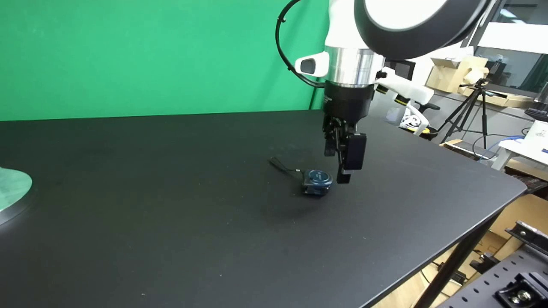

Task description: Pick up the measuring tape and slightly move it to the right.

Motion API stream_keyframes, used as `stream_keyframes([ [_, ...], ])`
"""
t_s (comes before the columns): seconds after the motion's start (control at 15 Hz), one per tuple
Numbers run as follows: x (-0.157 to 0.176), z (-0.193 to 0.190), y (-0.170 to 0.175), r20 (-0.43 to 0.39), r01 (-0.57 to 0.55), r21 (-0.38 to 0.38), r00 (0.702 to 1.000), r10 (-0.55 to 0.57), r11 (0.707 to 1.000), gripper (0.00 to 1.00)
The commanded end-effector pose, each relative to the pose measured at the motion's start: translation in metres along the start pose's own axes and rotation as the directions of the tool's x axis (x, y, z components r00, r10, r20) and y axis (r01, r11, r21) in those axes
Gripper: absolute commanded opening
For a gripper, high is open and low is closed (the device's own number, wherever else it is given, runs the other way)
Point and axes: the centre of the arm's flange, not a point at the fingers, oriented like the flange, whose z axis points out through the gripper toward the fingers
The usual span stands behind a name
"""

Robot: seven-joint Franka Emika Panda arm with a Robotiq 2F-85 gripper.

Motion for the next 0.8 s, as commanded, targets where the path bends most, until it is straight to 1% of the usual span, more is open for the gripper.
stream_keyframes([
  [0.0, 0.004, 0.017, 0.003, 0.018, -0.066, -0.034, 0.998, 0.067, 0.997, 1.0],
  [0.33, 0.012, 0.025, 0.004, 0.027, -0.08, -0.042, 0.996, 0.082, 0.996, 1.0],
  [0.73, 0.025, 0.037, 0.007, 0.026, -0.059, -0.01, 0.998, 0.06, 0.998, 1.0],
])
